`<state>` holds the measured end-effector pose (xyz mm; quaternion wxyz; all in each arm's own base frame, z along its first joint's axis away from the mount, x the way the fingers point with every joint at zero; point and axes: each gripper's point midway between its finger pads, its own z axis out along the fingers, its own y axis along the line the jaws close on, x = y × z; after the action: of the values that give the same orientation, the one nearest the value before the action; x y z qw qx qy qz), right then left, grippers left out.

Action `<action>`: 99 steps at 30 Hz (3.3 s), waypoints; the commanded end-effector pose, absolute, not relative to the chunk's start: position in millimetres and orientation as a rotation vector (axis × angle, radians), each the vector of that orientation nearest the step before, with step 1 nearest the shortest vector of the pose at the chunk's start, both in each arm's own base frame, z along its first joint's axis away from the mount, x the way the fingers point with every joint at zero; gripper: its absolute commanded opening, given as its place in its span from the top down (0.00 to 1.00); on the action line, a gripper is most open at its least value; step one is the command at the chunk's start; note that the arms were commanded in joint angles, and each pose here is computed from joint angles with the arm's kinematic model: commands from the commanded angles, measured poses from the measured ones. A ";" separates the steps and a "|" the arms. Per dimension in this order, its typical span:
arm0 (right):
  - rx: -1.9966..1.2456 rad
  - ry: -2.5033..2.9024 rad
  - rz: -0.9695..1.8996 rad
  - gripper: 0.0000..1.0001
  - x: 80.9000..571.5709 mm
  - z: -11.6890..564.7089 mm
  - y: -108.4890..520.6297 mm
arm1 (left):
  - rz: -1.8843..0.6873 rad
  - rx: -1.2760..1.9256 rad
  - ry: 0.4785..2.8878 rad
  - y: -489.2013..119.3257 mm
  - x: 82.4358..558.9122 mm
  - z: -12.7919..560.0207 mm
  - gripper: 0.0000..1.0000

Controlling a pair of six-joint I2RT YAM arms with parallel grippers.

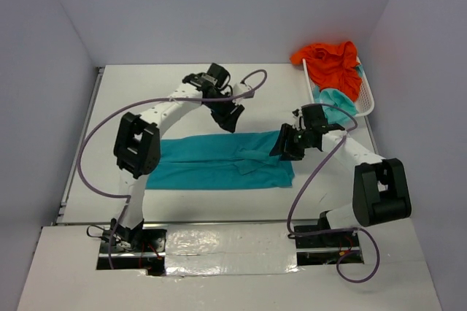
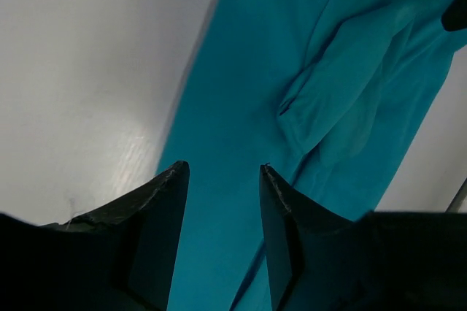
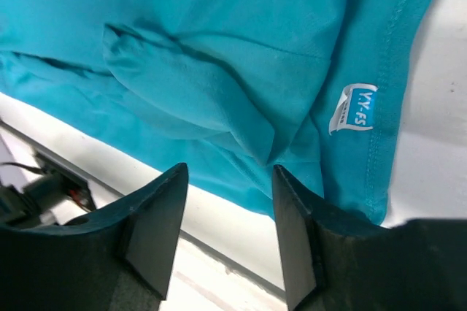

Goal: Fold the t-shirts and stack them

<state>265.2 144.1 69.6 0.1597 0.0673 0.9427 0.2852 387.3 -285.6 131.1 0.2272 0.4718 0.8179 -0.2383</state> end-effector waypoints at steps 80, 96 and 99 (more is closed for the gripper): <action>0.143 2.540 0.445 0.73 396.0 40.2 112.5 | -0.484 0.896 2.365 -307.0 397.9 34.7 0.86; 0.137 2.516 0.350 0.52 382.6 94.4 104.6 | -0.494 0.986 2.257 -319.0 412.8 94.6 0.07; 0.218 2.553 0.373 0.39 355.4 93.3 103.0 | -0.475 0.973 2.228 -319.2 421.1 123.3 0.04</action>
<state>378.1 103.6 78.3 0.2778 0.0615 0.9489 0.1363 410.0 -314.3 80.0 0.2932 0.3649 0.8660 -0.1758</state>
